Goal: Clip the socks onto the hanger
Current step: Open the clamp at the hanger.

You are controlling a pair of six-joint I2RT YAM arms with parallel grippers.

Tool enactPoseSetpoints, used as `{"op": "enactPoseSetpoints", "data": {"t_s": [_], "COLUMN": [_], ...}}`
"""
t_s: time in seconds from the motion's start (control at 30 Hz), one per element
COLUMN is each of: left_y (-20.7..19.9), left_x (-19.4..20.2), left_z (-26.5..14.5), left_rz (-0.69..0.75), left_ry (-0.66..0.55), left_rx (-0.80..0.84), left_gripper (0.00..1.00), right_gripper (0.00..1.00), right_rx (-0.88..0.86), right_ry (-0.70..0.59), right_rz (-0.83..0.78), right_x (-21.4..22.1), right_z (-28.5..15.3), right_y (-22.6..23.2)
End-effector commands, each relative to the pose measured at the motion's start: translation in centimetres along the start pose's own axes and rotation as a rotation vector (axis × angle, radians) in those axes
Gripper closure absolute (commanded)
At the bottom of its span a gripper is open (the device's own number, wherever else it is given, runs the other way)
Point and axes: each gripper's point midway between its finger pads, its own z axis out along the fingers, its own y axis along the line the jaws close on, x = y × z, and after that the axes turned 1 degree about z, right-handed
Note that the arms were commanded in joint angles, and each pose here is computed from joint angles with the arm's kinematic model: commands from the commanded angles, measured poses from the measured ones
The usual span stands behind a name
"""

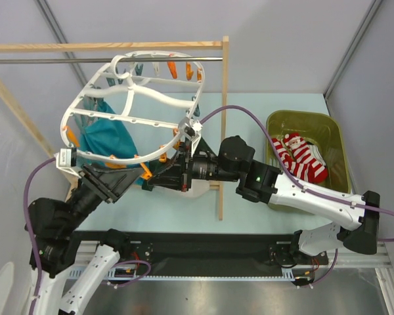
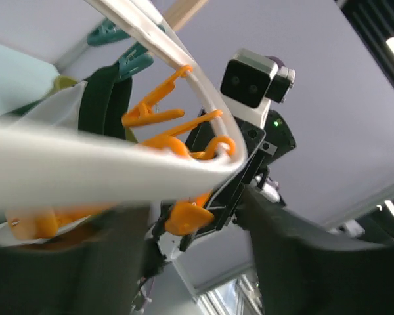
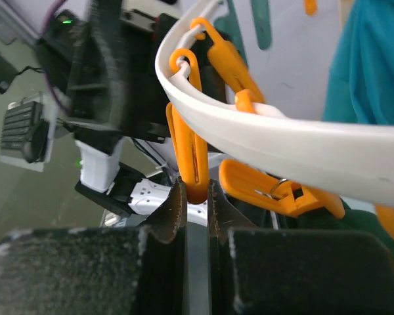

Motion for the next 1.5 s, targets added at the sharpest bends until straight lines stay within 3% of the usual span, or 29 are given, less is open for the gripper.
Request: {"op": "enactPoseSetpoints", "data": {"t_s": [0.0, 0.03, 0.2, 0.4, 0.63, 0.87, 1.0, 1.47], "left_y": [0.0, -0.4, 0.0, 1.3, 2.8, 2.5, 2.8, 2.9], "left_x": [-0.8, -1.4, -0.9, -1.8, -2.5, -4.4, -4.4, -3.8], "left_z": [-2.0, -2.5, -3.8, -4.6, -2.4, -1.9, -0.9, 0.3], "left_rz": [0.008, 0.011, -0.059, -0.108, -0.118, -0.071, -0.055, 0.043], "left_ry": [-0.067, -0.099, -0.103, -0.151, -0.127, -0.197, -0.171, -0.111], "left_rx": [-0.091, -0.102, -0.164, -0.291, -0.362, -0.374, -0.374, -0.321], "left_gripper": [0.28, 0.19, 0.15, 0.17, 0.26, 0.36, 0.43, 0.41], "right_gripper": [1.0, 1.0, 1.0, 1.0, 1.0, 1.0, 1.0, 1.0], "right_rx": [0.102, 0.164, 0.262, 0.411, 0.614, 0.686, 0.699, 0.752], "right_ry": [-0.07, -0.05, -0.038, -0.022, 0.005, 0.002, 0.003, 0.09], "right_rz": [-0.039, -0.034, -0.074, -0.202, -0.343, -0.391, -0.397, -0.389], "right_x": [-3.3, -2.8, -3.0, -3.2, -3.0, -3.0, -3.3, -2.6], "right_z": [-0.6, -0.9, -1.0, -0.3, -0.3, -0.4, 0.0, 1.7], "right_y": [-0.4, -1.5, -2.8, -3.9, -4.3, -4.0, -4.1, -2.9]}}
